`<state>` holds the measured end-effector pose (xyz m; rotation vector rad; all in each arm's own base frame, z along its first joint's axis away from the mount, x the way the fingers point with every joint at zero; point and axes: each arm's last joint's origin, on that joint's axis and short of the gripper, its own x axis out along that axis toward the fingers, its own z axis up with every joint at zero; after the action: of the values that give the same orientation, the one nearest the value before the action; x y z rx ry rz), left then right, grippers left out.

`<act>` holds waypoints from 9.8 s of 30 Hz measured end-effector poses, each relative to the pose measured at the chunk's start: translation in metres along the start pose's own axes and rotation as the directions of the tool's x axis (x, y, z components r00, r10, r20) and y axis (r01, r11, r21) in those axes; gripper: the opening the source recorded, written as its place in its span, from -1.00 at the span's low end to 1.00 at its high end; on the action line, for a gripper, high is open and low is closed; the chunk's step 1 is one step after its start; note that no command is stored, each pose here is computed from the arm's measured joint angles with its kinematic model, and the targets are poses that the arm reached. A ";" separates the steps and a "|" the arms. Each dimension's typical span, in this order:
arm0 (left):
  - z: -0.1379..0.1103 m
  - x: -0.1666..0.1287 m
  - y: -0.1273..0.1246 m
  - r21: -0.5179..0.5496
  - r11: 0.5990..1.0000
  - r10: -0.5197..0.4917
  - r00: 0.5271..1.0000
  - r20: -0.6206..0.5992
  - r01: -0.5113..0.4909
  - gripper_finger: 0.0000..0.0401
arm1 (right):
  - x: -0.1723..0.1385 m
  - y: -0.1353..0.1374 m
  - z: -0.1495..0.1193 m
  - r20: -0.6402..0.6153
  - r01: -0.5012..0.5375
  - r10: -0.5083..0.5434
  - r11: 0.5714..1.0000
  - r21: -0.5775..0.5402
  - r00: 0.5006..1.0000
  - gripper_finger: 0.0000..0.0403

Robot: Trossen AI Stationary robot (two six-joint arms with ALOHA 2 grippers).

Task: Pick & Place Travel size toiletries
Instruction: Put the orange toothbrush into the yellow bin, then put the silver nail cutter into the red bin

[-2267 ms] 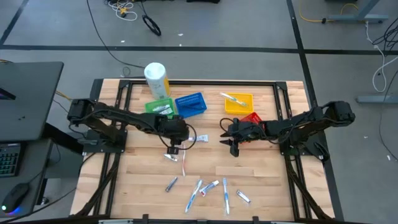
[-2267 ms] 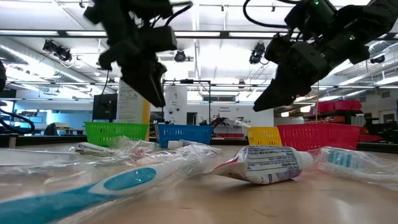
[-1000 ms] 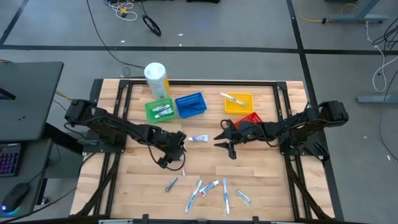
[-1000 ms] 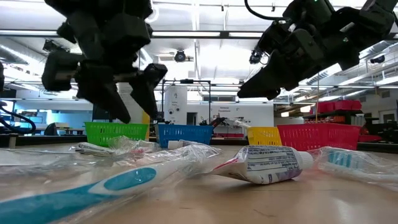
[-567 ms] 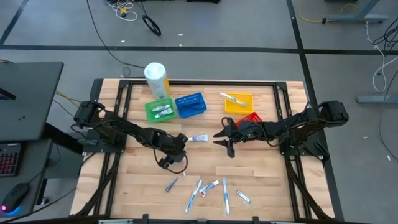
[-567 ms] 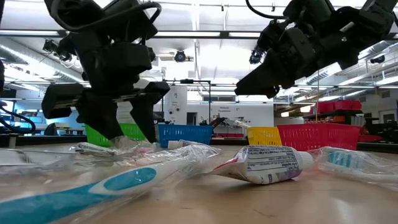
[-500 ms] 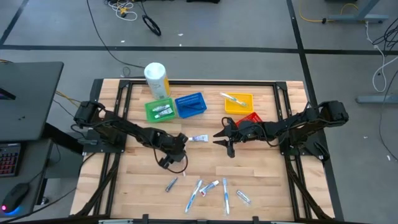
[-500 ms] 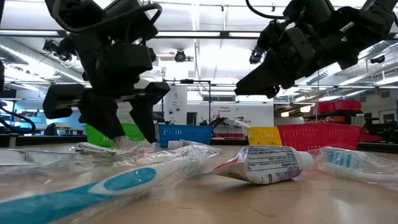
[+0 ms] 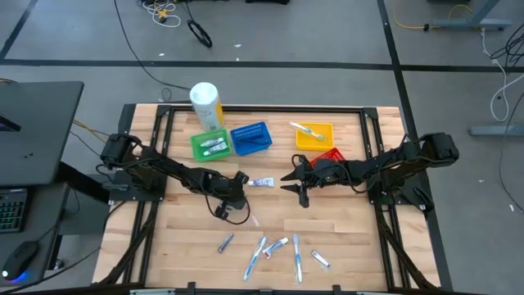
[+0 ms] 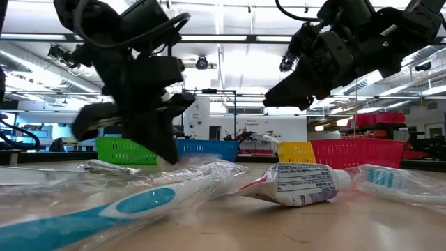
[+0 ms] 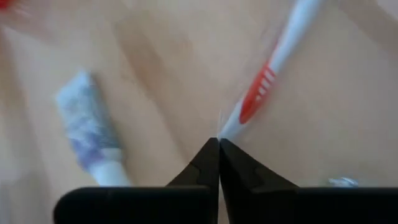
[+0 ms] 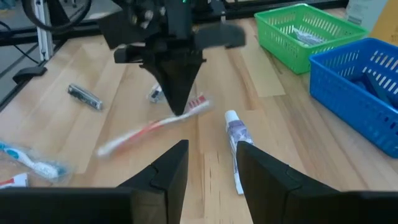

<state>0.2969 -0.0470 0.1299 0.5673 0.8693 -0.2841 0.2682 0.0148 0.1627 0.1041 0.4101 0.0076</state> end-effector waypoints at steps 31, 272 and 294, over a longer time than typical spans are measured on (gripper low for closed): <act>0.041 -0.014 0.044 -0.121 0.959 0.271 0.953 0.133 -0.256 -0.98 | 0.000 0.000 0.000 -0.001 0.000 0.000 1.000 0.000 1.000 -0.28; 0.009 -0.030 0.140 -0.296 0.800 0.585 0.788 0.192 -0.522 -0.62 | 0.002 0.204 -0.056 -0.833 0.384 0.076 0.862 0.332 0.548 -0.41; 0.009 -0.030 0.139 -0.301 0.802 0.580 0.793 0.186 -0.516 -0.62 | -0.024 0.156 0.001 -0.767 0.374 -0.081 0.902 0.215 0.637 -0.74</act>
<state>0.3473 0.0620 0.2069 0.5214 0.4283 0.2775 0.2485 0.1694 0.1891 0.4209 1.2661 -0.2984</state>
